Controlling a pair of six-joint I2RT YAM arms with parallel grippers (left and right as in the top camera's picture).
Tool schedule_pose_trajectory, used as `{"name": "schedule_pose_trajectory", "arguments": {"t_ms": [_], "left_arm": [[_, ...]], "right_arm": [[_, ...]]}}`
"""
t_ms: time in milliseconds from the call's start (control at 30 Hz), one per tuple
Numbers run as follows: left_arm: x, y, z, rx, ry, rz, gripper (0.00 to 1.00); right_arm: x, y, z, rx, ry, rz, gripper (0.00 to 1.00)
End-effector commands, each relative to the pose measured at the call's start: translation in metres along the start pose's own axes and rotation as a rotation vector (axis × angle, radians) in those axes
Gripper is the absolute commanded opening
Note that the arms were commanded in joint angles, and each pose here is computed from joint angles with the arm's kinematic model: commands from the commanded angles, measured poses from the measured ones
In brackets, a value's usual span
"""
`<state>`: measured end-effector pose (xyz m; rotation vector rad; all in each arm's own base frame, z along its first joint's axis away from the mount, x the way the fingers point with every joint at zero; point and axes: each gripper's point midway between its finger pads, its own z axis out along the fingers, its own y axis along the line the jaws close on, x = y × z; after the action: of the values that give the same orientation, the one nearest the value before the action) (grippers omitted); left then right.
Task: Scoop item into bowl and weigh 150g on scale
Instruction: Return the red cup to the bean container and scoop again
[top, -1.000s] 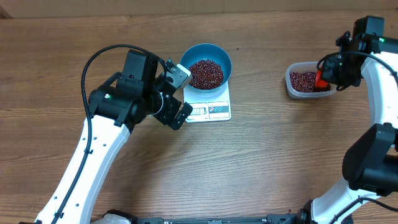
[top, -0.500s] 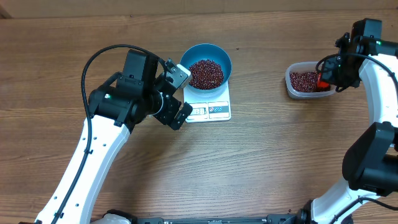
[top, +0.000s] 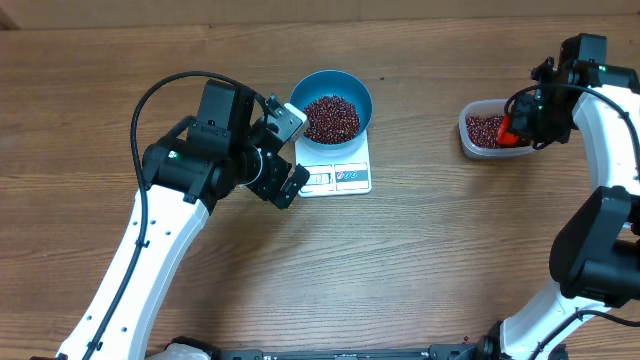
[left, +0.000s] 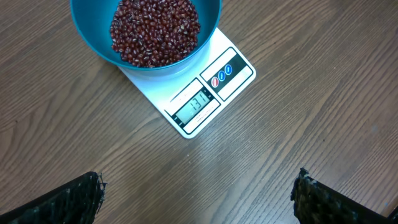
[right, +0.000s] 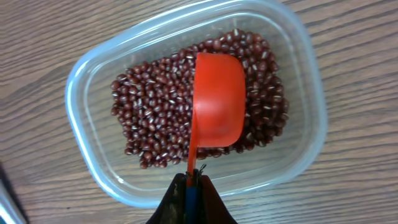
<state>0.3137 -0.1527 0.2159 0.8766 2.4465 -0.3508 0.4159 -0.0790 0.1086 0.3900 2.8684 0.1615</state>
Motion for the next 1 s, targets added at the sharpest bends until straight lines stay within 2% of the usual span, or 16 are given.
{"name": "schedule_pose_trajectory", "arguments": {"t_ms": [0,567,967], "left_arm": [[-0.009,-0.001,-0.009,0.006,-0.039,-0.002,1.00],[-0.009,-0.001,-0.009,0.005,-0.039,-0.002,0.99],[-0.009,-0.001,-0.009,0.005,-0.039,-0.002,1.00]], "right_arm": [[0.003,0.008,0.002,-0.045,0.014,-0.011,0.04],[0.014,0.038,0.005,-0.092,0.051,-0.099,0.04],[0.020,0.040,0.005,-0.090,0.077,-0.102,0.04]]}}
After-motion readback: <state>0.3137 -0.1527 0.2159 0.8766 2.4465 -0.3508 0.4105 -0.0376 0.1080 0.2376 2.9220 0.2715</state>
